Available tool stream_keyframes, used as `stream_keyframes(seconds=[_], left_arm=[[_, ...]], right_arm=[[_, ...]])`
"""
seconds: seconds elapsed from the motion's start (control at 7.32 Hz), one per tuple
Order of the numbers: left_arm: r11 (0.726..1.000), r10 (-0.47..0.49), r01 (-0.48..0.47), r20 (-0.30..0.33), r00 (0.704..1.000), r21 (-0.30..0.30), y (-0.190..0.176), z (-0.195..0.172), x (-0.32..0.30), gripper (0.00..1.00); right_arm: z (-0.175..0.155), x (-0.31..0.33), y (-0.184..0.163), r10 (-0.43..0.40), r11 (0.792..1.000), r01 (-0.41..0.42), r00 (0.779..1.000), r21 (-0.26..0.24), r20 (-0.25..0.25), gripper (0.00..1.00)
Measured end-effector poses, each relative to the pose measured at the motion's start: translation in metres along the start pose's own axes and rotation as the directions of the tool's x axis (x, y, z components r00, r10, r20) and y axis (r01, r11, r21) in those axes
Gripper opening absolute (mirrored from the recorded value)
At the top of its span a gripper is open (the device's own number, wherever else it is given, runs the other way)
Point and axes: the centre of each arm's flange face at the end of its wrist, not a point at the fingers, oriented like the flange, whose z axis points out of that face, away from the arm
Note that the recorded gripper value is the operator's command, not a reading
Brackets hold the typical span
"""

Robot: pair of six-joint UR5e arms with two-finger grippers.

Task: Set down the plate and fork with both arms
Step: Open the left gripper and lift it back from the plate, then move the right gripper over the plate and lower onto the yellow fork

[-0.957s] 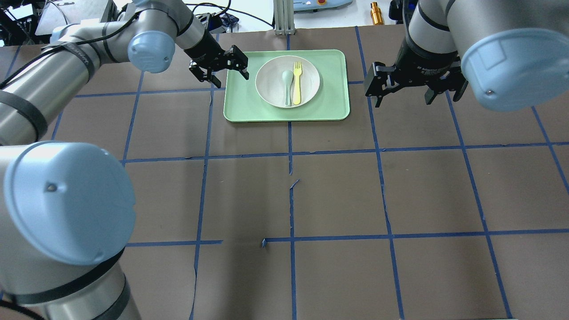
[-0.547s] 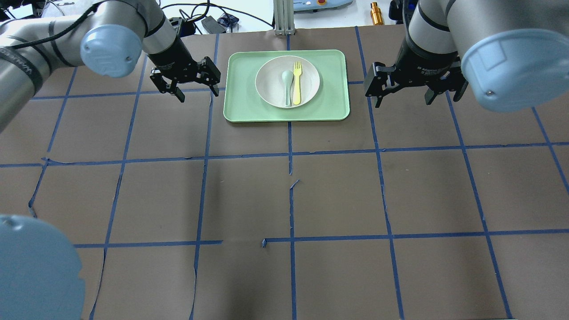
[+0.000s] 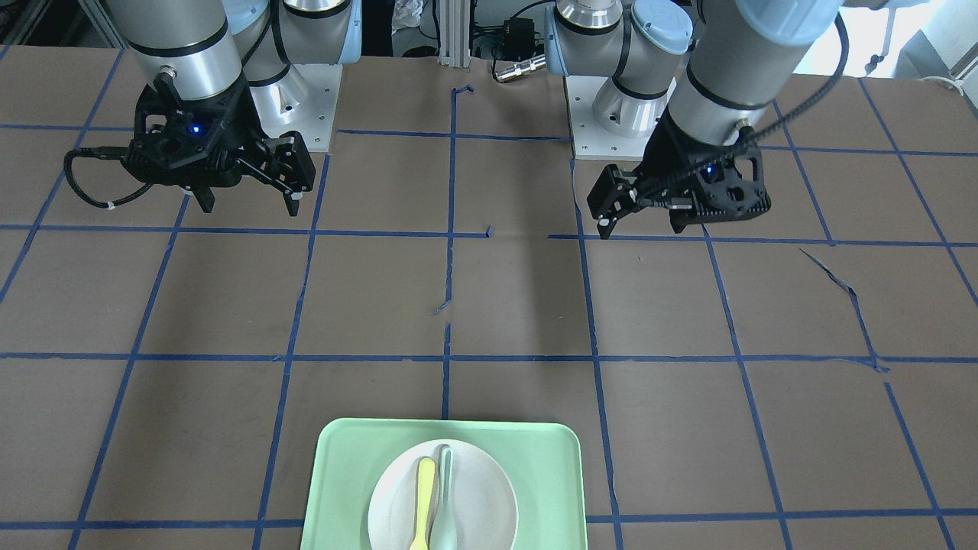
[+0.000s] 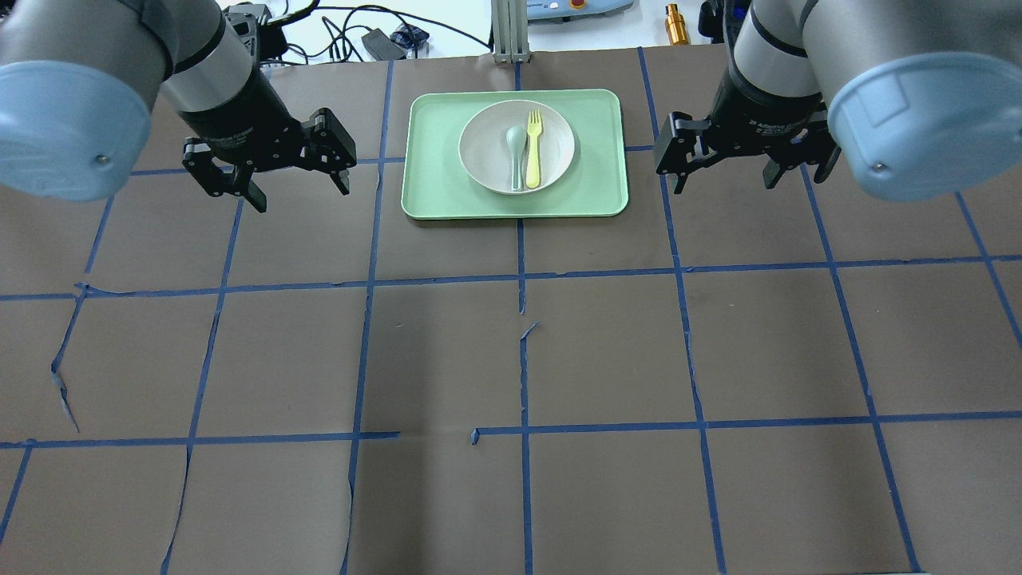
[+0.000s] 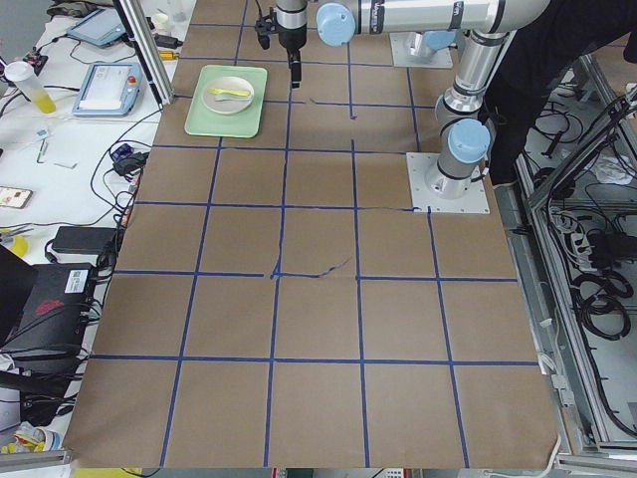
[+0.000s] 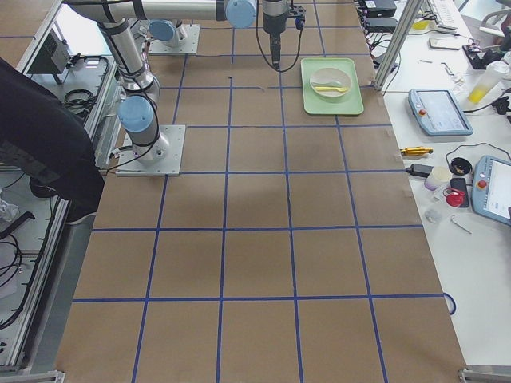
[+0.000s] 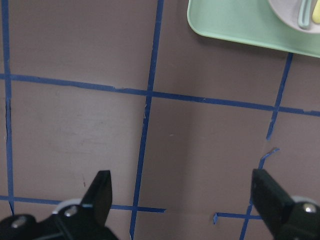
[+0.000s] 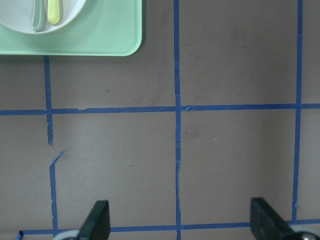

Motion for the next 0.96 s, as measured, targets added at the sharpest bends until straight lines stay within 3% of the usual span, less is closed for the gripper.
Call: stream_keyframes(seconds=[0.55,0.96], left_arm=[[1.0,-0.007,0.008,0.021,1.0,-0.013,0.028,-0.008,-0.005,1.0],[1.0,-0.01,0.011,0.023,1.0,-0.022,0.026,-0.005,-0.005,1.0]], right_arm=[[0.007,-0.003,-0.004,-0.007,1.0,0.007,1.0,0.001,0.005,1.0],[0.052,-0.023,-0.059,-0.044,0.998,0.043,0.999,0.052,0.021,1.0]])
